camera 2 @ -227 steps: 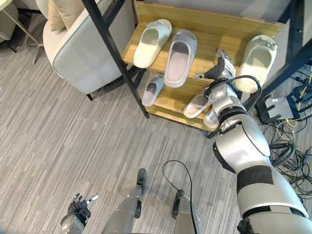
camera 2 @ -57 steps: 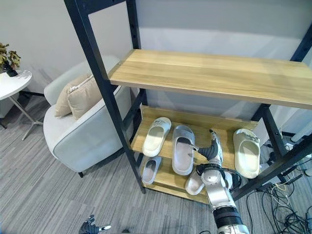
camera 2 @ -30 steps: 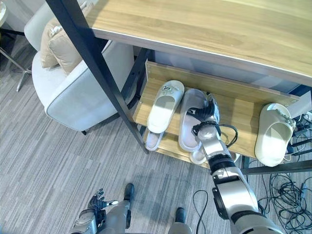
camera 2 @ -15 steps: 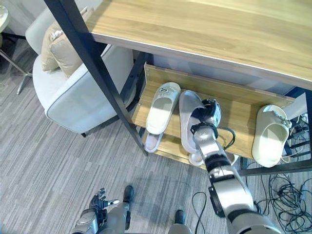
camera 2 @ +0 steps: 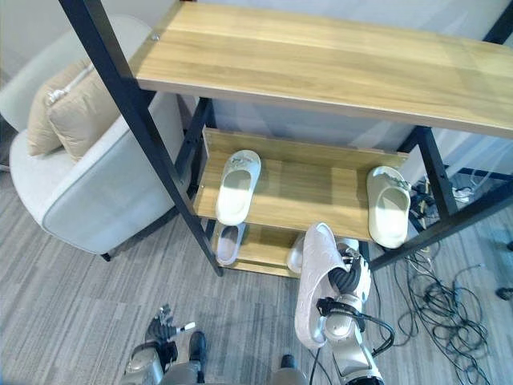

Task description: Arrange the slippers neatly on the shoe rack.

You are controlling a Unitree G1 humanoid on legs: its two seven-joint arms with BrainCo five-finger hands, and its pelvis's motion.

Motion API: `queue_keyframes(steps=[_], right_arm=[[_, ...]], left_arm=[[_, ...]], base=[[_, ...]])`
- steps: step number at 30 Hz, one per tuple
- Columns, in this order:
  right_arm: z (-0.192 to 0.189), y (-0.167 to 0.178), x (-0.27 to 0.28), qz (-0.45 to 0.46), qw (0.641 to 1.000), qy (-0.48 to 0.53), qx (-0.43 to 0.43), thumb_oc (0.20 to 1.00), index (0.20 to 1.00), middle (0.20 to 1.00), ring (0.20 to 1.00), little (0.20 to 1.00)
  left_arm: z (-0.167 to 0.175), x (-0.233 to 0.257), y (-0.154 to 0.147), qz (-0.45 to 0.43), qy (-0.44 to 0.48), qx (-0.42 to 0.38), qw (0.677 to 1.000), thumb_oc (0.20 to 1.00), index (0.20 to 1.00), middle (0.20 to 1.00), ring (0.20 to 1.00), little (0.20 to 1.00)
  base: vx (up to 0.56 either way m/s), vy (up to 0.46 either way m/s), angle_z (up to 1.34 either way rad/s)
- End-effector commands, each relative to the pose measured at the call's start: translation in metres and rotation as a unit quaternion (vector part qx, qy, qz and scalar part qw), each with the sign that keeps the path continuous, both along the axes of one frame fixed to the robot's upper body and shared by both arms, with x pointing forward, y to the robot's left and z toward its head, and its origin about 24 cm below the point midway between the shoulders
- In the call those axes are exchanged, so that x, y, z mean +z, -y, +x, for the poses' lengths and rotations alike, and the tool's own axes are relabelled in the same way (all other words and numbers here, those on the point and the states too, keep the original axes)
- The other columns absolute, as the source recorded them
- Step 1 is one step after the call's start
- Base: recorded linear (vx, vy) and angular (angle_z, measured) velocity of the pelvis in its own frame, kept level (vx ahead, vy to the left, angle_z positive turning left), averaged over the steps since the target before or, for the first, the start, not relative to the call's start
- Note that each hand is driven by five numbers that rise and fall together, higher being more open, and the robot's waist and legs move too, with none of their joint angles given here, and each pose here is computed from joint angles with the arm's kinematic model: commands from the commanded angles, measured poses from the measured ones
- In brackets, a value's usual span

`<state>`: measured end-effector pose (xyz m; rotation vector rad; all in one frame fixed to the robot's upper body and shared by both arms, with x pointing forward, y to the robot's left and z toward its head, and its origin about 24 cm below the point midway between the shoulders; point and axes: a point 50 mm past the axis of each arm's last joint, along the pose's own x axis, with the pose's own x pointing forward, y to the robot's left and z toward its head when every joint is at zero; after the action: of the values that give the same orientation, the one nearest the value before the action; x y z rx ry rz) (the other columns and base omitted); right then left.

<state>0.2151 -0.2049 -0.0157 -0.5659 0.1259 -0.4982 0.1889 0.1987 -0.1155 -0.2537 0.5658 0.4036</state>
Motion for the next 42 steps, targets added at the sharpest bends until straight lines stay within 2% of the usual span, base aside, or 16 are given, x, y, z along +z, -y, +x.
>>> queue_keyframes(steps=[1, 4, 6, 9, 13, 14, 17, 23, 26, 31, 35, 38, 42], right_arm=[[0.021, -0.010, 0.041, 0.017, 0.992, 0.119, 0.027, 0.200, 0.200, 0.200, 0.200, 0.200], [0.005, -0.017, 0.036, 0.045, 0.991, 0.115, 0.045, 0.200, 0.200, 0.200, 0.200, 0.200], [-0.002, -0.024, 0.039, 0.030, 0.988, 0.130, 0.079, 0.200, 0.200, 0.200, 0.200, 0.200], [-0.006, -0.023, 0.039, 0.029, 0.988, 0.134, 0.076, 0.200, 0.200, 0.200, 0.200, 0.200], [-0.009, -0.027, 0.034, 0.019, 0.987, 0.132, 0.086, 0.200, 0.200, 0.200, 0.200, 0.200], [-0.007, -0.030, 0.030, 0.015, 0.988, 0.128, 0.090, 0.200, 0.200, 0.200, 0.200, 0.200], [-0.005, -0.028, 0.027, 0.007, 0.989, 0.125, 0.083, 0.200, 0.200, 0.200, 0.200, 0.200], [0.014, -0.015, 0.056, -0.014, 0.983, 0.172, 0.069, 0.200, 0.200, 0.200, 0.200, 0.200], [0.037, -0.007, 0.093, -0.032, 0.971, 0.226, 0.066, 0.200, 0.200, 0.200, 0.200, 0.200], [0.062, 0.001, 0.139, -0.061, 0.954, 0.283, 0.078, 0.200, 0.200, 0.200, 0.200, 0.200], [0.083, 0.001, 0.173, -0.063, 0.946, 0.303, 0.093, 0.200, 0.200, 0.200, 0.200, 0.200], [0.095, 0.001, 0.193, -0.075, 0.944, 0.304, 0.103, 0.200, 0.200, 0.200, 0.200, 0.200], [0.109, -0.001, 0.195, -0.063, 0.953, 0.272, 0.114, 0.200, 0.200, 0.200, 0.200, 0.200]], left_arm=[[0.036, 0.038, -0.034, -0.015, 0.133, 0.090, 0.987, 1.000, 1.000, 1.000, 1.000, 1.000], [0.045, 0.060, -0.054, -0.065, 0.220, 0.160, 0.960, 1.000, 1.000, 1.000, 1.000, 1.000], [0.057, 0.082, -0.061, -0.071, 0.284, 0.186, 0.938, 1.000, 1.000, 1.000, 1.000, 1.000], [0.065, 0.096, -0.063, -0.075, 0.322, 0.205, 0.921, 1.000, 1.000, 1.000, 1.000, 1.000], [0.070, 0.123, -0.070, -0.097, 0.404, 0.251, 0.874, 1.000, 1.000, 1.000, 1.000, 1.000], [0.075, 0.135, -0.072, -0.112, 0.439, 0.267, 0.851, 1.000, 1.000, 1.000, 1.000, 1.000], [0.081, 0.144, -0.073, -0.121, 0.455, 0.268, 0.841, 1.000, 1.000, 1.000, 1.000, 1.000], [0.097, 0.153, -0.076, -0.123, 0.453, 0.235, 0.851, 1.000, 1.000, 1.000, 1.000, 1.000], [0.108, 0.162, -0.078, -0.192, 0.478, 0.241, 0.823, 1.000, 1.000, 1.000, 1.000, 1.000], [0.120, 0.181, -0.083, -0.225, 0.510, 0.238, 0.795, 1.000, 1.000, 1.000, 1.000, 1.000], [0.130, 0.202, -0.086, -0.259, 0.541, 0.243, 0.762, 1.000, 1.000, 1.000, 1.000, 1.000], [0.138, 0.216, -0.087, -0.271, 0.556, 0.234, 0.750, 1.000, 1.000, 1.000, 1.000, 1.000], [0.140, 0.218, -0.086, -0.302, 0.562, 0.242, 0.731, 1.000, 1.000, 1.000, 1.000, 1.000]], base=[[-0.13, 0.009, -0.03], [-0.06, 0.031, 0.00], [-0.14, 0.099, 0.18], [-0.09, 0.057, 0.23], [-0.15, 0.094, 0.18], [-0.18, 0.107, 0.06], [-0.06, 0.041, 0.06], [0.02, 0.007, 0.21], [0.03, 0.005, 0.03], [0.04, -0.023, 0.06], [0.06, -0.022, 0.05], [0.08, -0.046, -0.05], [0.12, -0.048, -0.03]])
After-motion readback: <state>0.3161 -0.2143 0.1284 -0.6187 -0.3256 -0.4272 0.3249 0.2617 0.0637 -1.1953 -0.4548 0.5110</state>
